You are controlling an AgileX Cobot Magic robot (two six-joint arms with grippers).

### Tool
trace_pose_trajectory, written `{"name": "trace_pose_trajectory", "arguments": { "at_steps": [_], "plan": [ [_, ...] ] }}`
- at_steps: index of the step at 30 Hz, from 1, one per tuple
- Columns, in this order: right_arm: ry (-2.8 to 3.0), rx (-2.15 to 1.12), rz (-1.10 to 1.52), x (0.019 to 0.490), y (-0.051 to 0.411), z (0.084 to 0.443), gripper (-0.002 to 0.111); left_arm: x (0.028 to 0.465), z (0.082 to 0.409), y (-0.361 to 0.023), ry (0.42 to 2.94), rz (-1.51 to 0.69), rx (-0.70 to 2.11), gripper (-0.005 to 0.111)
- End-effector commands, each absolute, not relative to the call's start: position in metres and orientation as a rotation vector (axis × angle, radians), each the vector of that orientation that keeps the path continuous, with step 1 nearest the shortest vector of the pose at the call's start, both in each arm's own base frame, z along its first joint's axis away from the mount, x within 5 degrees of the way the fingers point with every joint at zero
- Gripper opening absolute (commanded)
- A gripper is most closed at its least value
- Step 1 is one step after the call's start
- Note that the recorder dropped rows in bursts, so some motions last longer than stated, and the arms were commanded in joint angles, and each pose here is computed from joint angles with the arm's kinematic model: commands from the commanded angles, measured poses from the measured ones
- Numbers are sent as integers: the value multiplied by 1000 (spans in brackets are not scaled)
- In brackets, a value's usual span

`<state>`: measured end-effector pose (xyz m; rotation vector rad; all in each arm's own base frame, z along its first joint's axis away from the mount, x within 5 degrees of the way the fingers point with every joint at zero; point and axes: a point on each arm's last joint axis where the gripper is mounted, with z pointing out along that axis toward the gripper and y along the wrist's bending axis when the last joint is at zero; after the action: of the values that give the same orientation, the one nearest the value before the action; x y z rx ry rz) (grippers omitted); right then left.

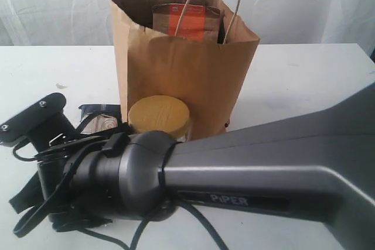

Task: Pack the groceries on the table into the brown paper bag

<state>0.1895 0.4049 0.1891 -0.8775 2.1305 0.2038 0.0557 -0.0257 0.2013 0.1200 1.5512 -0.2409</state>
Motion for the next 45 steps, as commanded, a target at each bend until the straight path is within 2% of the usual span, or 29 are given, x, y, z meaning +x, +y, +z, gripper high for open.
{"name": "trace_pose_trajectory", "arguments": {
  "at_steps": [1,4,9,13,14,18,21,23,28,30,32,37,41,42,44,45],
  "plan": [
    [2094,-876,270,184,414,202,0,55,200,-26,1554,-237,131,0],
    [2192,-792,58,203,397,186,0,55,200,-26,1554,-237,131,0],
    [2409,-974,-7,181,386,183,0,55,200,-26,1554,-237,131,0],
    [2546,-1026,-397,166,355,196,0,55,200,-26,1554,-237,131,0],
    [2530,-1029,-375,166,356,198,0,55,200,-26,1554,-237,131,0],
    [2335,-1129,244,146,397,219,0,55,200,-26,1554,-237,131,0],
    [2187,-1152,402,142,412,225,0,55,200,-26,1554,-237,131,0],
    [2191,-1155,306,150,411,217,0,55,200,-26,1554,-237,131,0],
    [2290,-1141,-390,173,375,198,0,55,200,-26,1554,-237,131,0],
    [2325,-1220,-528,166,367,196,0,55,200,-26,1554,-237,131,0],
    [2356,-1325,-556,155,364,198,0,55,200,-26,1554,-237,131,0],
    [2365,-1493,-500,127,358,205,0,55,200,-26,1554,-237,131,0],
    [2361,-1309,-450,127,337,236,0,55,200,-26,1554,-237,131,0],
    [2270,-1282,-219,128,351,244,0,55,200,-26,1554,-237,131,0],
    [2151,-1283,40,131,371,247,0,55,200,-26,1554,-237,131,0],
    [2156,-1266,29,137,374,242,0,55,200,-26,1554,-237,131,0]
  ]
}}
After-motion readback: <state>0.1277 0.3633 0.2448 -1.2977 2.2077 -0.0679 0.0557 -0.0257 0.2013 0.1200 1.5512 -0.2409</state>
